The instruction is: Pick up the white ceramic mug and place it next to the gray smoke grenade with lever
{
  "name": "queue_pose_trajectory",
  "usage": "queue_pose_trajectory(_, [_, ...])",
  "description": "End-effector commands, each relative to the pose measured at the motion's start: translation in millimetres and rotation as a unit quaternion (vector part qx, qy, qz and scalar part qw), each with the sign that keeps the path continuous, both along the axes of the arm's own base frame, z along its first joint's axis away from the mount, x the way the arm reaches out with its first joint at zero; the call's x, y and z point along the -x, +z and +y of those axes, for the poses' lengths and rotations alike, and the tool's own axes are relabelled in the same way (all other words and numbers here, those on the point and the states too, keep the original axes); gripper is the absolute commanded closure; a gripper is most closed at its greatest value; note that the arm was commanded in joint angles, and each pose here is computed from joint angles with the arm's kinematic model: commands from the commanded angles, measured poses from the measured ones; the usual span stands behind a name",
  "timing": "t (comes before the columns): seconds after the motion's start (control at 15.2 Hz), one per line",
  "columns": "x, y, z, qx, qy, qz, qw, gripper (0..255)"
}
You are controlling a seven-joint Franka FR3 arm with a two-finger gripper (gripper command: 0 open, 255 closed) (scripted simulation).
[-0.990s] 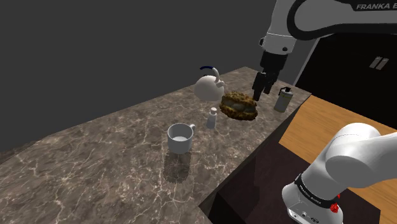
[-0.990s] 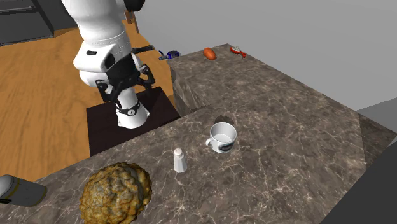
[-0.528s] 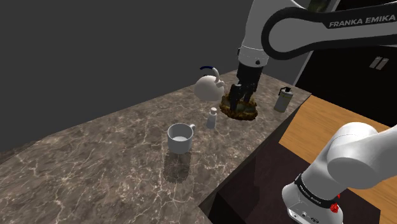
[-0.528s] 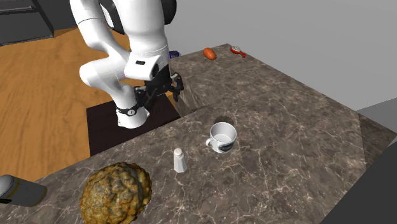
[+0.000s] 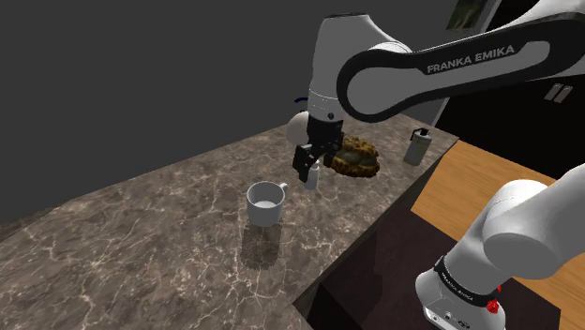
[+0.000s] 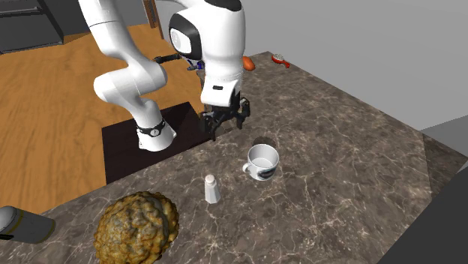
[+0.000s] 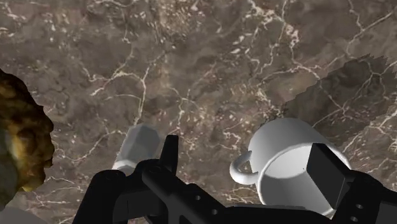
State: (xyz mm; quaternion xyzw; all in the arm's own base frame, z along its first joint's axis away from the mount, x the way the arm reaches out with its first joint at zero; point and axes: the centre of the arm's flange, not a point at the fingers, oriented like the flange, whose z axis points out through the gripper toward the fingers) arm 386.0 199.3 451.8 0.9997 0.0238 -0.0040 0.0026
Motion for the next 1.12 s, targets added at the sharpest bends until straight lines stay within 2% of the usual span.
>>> queue_pose_trajectory(0.0, [-9, -10, 24, 0.003, -0.002, -0.005, 1.0, 0])
queue_pose_trajectory(0.73, [-64, -70, 147, 0.022, -0.012, -0.028, 0.9993, 0])
queue_pose_trajectory(1.06, [-68, -94, 151, 0.023, -0.013, -0.029, 0.9992, 0])
